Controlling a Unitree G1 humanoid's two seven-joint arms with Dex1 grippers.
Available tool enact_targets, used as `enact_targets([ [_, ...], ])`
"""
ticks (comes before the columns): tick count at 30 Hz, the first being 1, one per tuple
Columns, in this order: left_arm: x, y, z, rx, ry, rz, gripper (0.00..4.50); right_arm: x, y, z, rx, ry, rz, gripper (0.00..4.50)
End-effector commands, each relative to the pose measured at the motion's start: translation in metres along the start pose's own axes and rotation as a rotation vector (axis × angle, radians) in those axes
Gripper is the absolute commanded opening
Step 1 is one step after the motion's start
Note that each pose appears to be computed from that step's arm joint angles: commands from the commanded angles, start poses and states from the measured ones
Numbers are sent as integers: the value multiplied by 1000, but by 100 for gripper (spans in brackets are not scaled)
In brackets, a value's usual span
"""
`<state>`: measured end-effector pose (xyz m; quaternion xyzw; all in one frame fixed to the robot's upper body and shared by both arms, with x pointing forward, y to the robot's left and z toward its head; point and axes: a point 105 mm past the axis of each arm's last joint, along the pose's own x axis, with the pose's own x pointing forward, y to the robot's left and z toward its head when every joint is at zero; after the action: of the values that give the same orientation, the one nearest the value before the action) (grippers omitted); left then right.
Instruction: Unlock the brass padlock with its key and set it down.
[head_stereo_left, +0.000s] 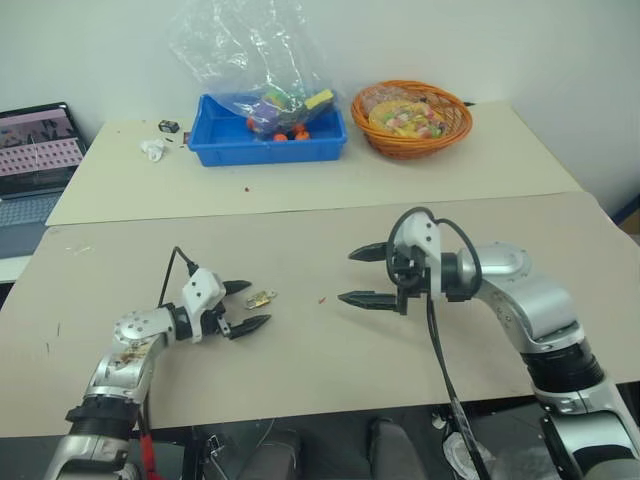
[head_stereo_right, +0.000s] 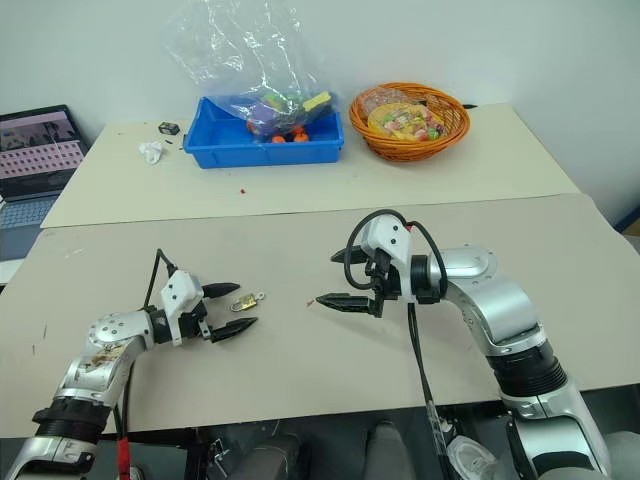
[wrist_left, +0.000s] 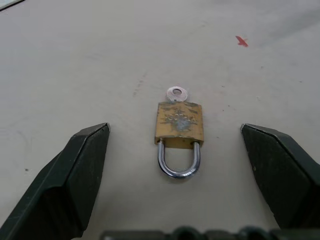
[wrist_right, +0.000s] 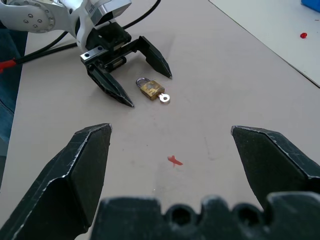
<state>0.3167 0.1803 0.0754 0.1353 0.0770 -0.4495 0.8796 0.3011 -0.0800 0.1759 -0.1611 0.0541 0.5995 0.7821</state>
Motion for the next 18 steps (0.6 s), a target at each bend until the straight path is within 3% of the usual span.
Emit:
enact_targets([
  [1,11,-5,-11,-16,39,-23,449,-5,1,16,-29,-55,-15,450],
  [9,16,-12,-11,-21,31,-57,449,-6,1,16,-28,-55,-29,450],
  [12,12,-13,-11,-32,33,-58,380,-7,0,18,-32,-62,-37,450],
  [13,11,-13,-12,-33,35,-56,330,-6,-1,19,-33,-64,-38,450],
  [15,5,-12,-12,-41,38,-37,283,-6,-1,21,-40,-67,-37,450],
  [18,-4,-12,-12,-53,46,-19,163,-6,-3,24,-48,-73,-39,450],
])
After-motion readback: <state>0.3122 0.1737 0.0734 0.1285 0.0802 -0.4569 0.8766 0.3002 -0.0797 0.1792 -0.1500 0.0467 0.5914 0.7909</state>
